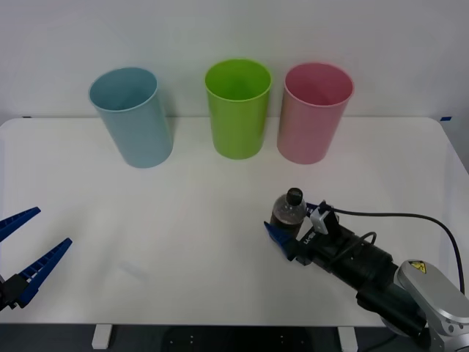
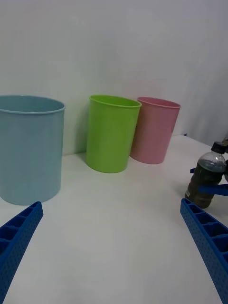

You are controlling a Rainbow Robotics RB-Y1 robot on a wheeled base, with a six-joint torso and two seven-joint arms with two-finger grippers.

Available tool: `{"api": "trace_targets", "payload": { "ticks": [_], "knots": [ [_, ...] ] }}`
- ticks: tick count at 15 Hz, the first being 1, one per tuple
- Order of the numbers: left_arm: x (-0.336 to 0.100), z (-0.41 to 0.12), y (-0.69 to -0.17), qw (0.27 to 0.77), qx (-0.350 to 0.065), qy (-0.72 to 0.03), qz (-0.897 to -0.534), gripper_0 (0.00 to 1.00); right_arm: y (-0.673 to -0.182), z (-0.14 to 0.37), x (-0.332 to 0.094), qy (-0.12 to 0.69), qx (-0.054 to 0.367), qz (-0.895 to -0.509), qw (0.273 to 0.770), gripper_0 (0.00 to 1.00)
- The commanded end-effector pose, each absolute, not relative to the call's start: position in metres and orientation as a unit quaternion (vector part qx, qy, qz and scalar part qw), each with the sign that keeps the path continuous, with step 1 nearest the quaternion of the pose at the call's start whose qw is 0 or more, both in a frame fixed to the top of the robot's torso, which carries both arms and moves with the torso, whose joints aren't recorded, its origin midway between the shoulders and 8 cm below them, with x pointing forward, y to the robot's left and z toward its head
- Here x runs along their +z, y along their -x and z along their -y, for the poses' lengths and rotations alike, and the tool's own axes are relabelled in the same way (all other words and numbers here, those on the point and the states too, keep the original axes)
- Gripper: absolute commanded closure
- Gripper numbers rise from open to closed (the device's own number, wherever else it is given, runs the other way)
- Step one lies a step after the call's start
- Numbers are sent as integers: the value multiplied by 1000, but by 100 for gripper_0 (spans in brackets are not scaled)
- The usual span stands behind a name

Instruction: Grasp the object on the table and drop it into the matching bin: aluminum can to the light blue bin, PET bottle to the pink bin.

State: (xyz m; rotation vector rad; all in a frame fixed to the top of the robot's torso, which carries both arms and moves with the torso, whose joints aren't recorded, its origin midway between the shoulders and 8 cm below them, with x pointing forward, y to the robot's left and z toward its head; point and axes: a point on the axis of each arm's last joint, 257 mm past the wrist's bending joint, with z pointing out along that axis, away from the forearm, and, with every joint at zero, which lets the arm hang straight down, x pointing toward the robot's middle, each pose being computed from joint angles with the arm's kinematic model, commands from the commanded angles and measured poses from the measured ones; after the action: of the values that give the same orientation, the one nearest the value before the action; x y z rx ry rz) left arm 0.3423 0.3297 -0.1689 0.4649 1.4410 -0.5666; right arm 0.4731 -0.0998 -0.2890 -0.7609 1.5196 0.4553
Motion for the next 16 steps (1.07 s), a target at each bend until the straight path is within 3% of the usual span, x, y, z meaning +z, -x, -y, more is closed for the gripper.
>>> {"api": "trace_targets", "payload": {
  "ticks": [1, 6, 16],
  "knots": [
    [-169, -330, -342, 691, -253, -208, -645, 0, -473, 100, -290, 331, 199, -667, 637, 100],
    [-169, -330, -342, 691, -253, -208, -645, 0, -476, 101, -285, 320, 204, -667, 641, 100],
    [-169, -330, -342, 691, -253, -208, -645, 0, -492, 113, -235, 263, 229, -652, 673, 100]
  ]
}}
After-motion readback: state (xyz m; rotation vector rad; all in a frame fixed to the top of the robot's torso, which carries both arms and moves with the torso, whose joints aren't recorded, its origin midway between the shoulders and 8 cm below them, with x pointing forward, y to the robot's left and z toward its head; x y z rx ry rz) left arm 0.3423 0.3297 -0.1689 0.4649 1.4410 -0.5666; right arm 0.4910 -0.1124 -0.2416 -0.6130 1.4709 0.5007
